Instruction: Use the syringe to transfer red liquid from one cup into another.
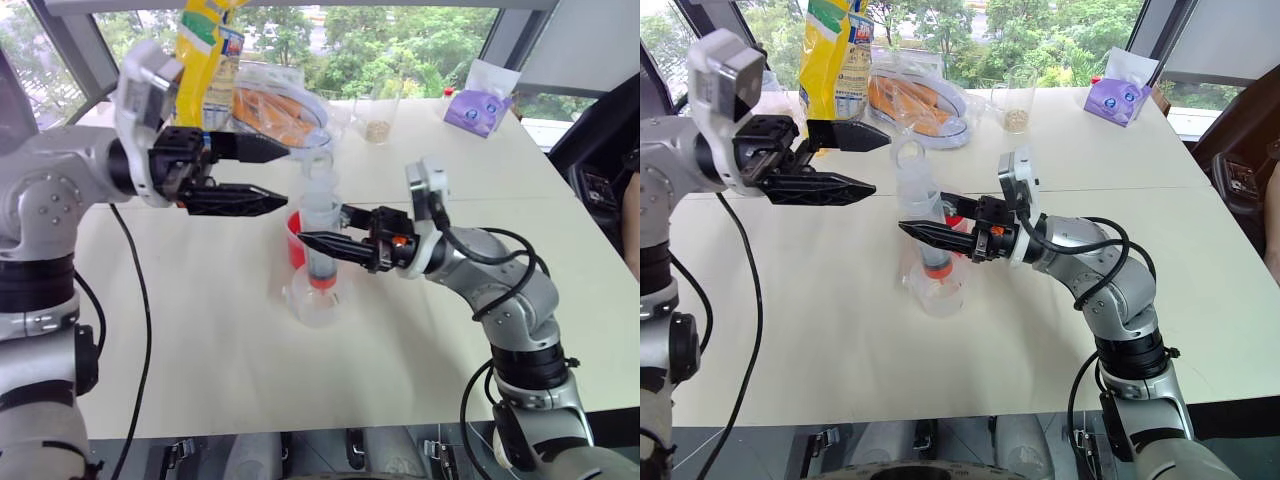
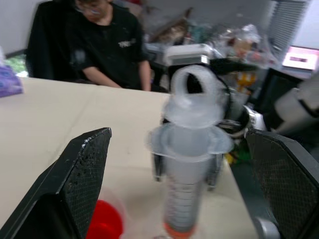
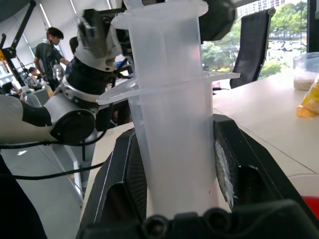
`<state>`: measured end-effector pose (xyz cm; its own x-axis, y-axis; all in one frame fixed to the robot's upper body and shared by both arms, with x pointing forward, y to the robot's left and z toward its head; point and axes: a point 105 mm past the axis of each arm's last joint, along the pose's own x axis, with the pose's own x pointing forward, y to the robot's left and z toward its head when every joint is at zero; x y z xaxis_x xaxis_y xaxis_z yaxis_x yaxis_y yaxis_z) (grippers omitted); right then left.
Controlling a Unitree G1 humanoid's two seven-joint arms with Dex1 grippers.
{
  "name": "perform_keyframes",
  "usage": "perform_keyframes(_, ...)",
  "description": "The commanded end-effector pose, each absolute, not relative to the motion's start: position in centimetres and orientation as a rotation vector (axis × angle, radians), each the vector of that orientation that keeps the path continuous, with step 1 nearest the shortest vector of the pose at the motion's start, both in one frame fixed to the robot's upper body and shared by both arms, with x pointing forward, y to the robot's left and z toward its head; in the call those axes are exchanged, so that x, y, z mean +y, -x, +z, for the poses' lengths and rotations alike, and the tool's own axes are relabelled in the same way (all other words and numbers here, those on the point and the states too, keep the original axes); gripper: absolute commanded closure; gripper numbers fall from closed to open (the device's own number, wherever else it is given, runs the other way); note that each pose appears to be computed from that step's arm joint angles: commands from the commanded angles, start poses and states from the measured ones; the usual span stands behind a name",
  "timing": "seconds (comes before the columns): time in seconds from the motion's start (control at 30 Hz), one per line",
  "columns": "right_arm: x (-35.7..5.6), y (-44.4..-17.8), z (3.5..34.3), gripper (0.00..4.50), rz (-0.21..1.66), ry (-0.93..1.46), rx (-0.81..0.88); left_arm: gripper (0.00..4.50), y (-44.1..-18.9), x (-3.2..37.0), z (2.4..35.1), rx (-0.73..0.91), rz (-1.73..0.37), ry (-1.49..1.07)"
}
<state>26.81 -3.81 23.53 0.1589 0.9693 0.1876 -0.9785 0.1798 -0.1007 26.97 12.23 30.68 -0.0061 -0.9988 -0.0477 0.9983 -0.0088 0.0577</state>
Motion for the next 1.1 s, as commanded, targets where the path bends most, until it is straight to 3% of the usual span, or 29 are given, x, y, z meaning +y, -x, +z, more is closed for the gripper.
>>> perform_keyframes(0.03,-3.8,-26.4,24.0,3.03,1.407,-0.021,-0.274,0.09,-25.8,12.2,31.5,-0.035,-1.630,-0.102)
perform_keyframes(0.33,-3.5,-26.4,23.5,3.03,1.428,-0.002,-0.261,0.09,-25.7,9.8,32.1,-0.092,-1.690,-0.071)
perform_keyframes(0.63,-3.5,-26.5,23.5,3.03,1.425,0.008,-0.261,0.09,-25.3,9.5,31.7,-0.046,-1.734,-0.070)
perform_keyframes(0.73,-3.5,-26.5,23.5,3.03,1.424,0.008,-0.262,0.88,-25.1,9.6,31.6,-0.030,-1.742,-0.076)
perform_keyframes(0.97,-3.4,-26.5,23.5,3.03,1.424,0.007,-0.263,4.30,-25.0,9.4,31.2,-0.012,-1.750,-0.079)
perform_keyframes(1.1,-3.3,-26.5,23.4,3.03,1.426,0.006,-0.261,4.41,-25.0,9.2,31.0,-0.010,-1.754,-0.081)
